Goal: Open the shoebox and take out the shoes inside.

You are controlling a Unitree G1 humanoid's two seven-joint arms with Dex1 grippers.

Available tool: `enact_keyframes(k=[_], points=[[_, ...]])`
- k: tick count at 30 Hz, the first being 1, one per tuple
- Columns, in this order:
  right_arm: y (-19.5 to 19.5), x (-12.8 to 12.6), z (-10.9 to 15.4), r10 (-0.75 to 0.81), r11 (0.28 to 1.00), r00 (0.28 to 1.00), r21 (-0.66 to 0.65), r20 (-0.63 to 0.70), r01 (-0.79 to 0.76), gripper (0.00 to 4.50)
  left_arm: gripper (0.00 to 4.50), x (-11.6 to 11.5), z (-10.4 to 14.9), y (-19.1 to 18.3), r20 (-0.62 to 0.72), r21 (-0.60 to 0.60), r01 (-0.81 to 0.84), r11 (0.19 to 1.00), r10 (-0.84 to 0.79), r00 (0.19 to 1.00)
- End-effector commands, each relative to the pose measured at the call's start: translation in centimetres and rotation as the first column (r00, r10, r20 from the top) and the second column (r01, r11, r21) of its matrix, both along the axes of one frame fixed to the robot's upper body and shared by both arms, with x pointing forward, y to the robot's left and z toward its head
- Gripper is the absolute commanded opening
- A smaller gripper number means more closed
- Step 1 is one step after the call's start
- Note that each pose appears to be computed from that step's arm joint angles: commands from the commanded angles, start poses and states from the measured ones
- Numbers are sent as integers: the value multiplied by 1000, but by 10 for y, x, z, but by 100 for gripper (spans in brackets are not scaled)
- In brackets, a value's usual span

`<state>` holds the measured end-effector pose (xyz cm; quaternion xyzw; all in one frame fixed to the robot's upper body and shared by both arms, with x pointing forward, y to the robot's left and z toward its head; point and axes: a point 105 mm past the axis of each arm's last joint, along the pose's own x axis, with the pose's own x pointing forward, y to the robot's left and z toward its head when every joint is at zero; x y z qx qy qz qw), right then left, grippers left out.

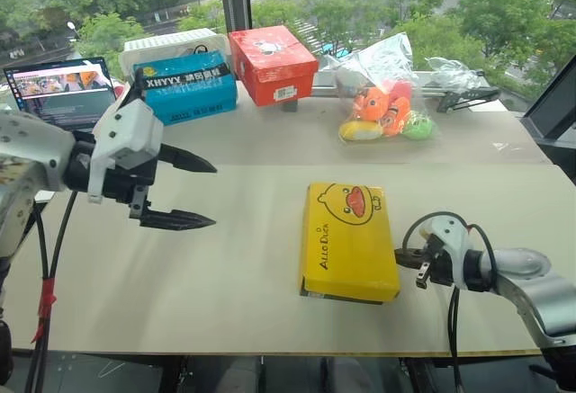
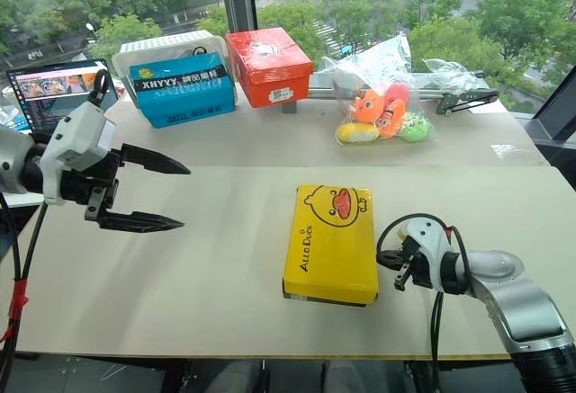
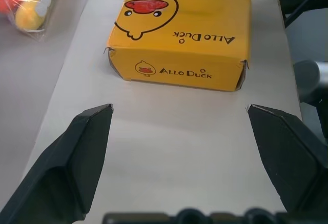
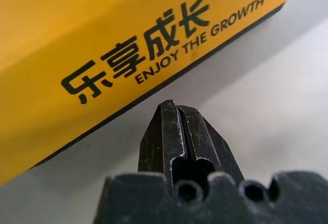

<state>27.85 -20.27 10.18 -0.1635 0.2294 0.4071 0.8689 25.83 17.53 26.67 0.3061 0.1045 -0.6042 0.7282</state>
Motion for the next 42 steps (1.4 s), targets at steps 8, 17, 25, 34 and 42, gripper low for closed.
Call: enact_keyframes(k=[8, 17, 25, 34, 42], points=[[54, -2, 81, 184, 935, 972, 279, 146, -218, 0, 449, -3, 13, 11, 81, 27, -22, 999, 20, 997], [137, 5, 125, 393, 835, 877, 292, 275, -466, 0, 449, -11, 29, 32, 141, 75, -125, 989, 114, 983], [206, 52, 139, 408, 842, 839, 207, 361, -499, 0, 449, -31, 44, 27, 200, 58, -172, 983, 158, 967], [210, 53, 130, 537, 817, 729, -47, 423, -575, 0, 449, -50, 35, 15, 166, 55, -183, 982, 172, 971], [145, 12, 134, 709, 705, 628, -349, 322, -617, 56, 450, -22, 7, 13, 140, 60, -152, 986, 143, 980]])
